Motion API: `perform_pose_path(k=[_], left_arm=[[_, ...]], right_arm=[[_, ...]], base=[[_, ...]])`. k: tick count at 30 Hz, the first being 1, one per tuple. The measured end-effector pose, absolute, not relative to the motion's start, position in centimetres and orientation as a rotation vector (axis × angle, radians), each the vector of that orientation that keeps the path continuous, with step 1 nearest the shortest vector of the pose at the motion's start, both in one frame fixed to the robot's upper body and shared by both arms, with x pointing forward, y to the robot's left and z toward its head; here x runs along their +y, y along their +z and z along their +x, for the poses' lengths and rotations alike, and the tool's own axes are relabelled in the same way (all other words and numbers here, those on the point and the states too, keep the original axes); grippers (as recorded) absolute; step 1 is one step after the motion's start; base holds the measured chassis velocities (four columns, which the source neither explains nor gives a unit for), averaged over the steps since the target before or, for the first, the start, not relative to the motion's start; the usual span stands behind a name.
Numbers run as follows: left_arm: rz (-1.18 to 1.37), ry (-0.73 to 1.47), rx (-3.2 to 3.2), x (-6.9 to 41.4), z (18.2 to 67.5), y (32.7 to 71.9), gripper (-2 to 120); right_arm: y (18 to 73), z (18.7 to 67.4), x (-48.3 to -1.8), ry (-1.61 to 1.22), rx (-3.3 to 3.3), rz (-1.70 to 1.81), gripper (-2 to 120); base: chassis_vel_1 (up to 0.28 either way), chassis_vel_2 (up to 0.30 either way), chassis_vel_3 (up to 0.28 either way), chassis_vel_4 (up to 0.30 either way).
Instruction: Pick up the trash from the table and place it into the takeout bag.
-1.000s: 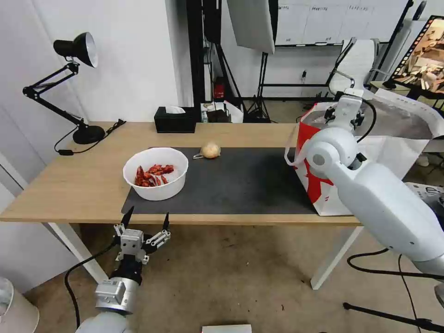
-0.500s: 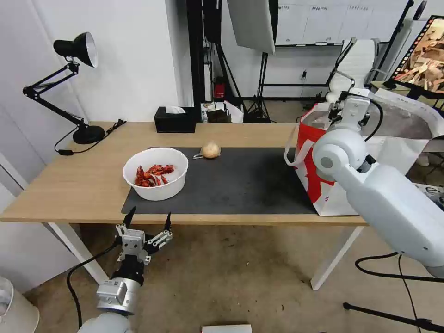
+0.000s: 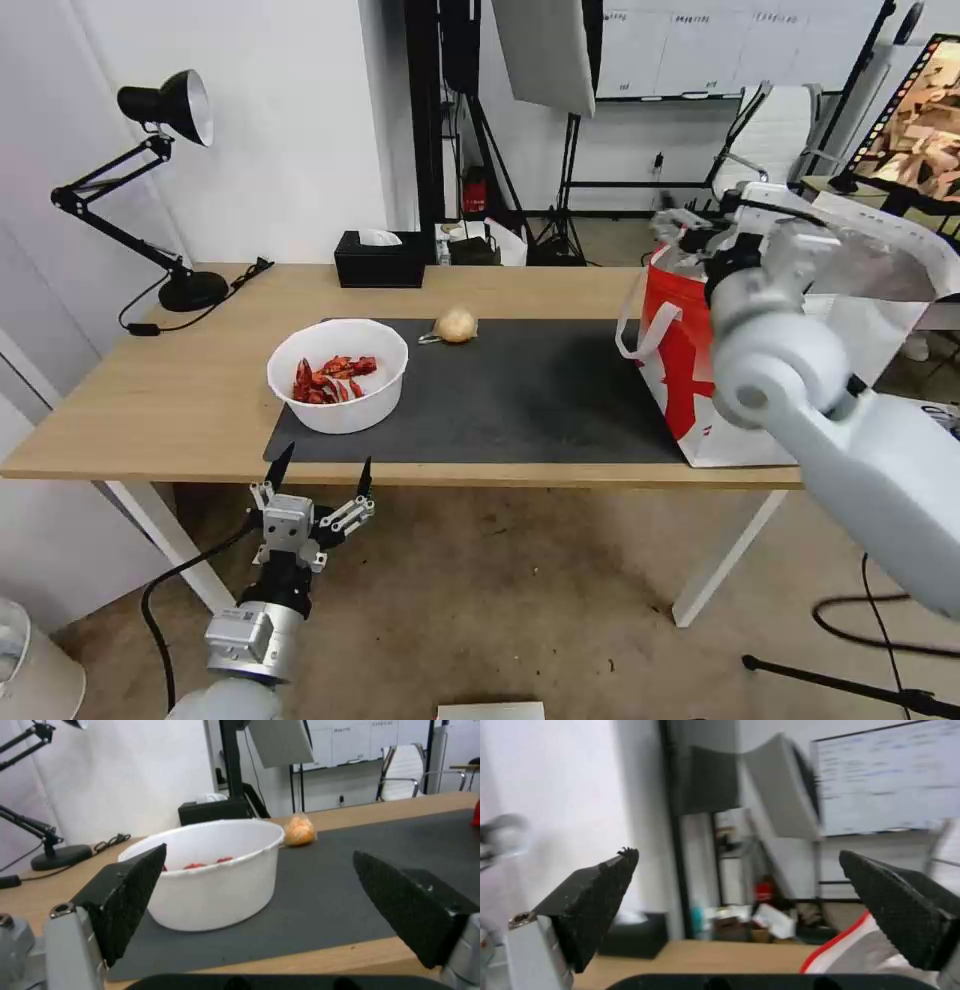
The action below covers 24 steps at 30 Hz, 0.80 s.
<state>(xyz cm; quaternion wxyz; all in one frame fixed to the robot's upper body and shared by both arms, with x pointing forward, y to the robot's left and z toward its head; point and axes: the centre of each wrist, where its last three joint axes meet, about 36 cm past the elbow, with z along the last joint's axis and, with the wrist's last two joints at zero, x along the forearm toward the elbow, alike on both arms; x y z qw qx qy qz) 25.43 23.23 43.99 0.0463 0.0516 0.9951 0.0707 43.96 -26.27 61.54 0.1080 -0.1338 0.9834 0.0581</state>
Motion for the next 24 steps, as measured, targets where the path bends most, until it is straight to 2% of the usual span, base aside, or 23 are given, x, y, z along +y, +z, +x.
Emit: perform_pose_path(k=[3,7,9,16,24], left_arm=[[0.154,0.198,3.033,23.0,25.3,44.2,100],[0.146,0.196,3.037,22.9,25.2,43.9,100],[0.128,0.201,3.048,22.9,24.8,43.4,100],[0.104,0.243,3.09,22.6,23.7,41.6,100],[0.108,0.268,3.124,22.6,23.4,40.4,100]], right_arm=[[58.9,40.7,-27.2,0.139,2.879,-0.579,100],[56.3,38.8,-27.6,0.099,2.875,-0.659,100],[53.1,36.9,-27.6,0.072,2.889,-0.691,100],[42.2,30.1,-27.4,0.062,3.014,-0.599,100],[37.8,27.3,-26.7,0.07,3.097,-0.532,100]], base=[[0.0,0.0,0.0,0.0],[0.0,0.0,0.0,0.0],[0.0,0.0,0.0,0.0],[0.0,0.0,0.0,0.0],[0.0,0.0,0.0,0.0]])
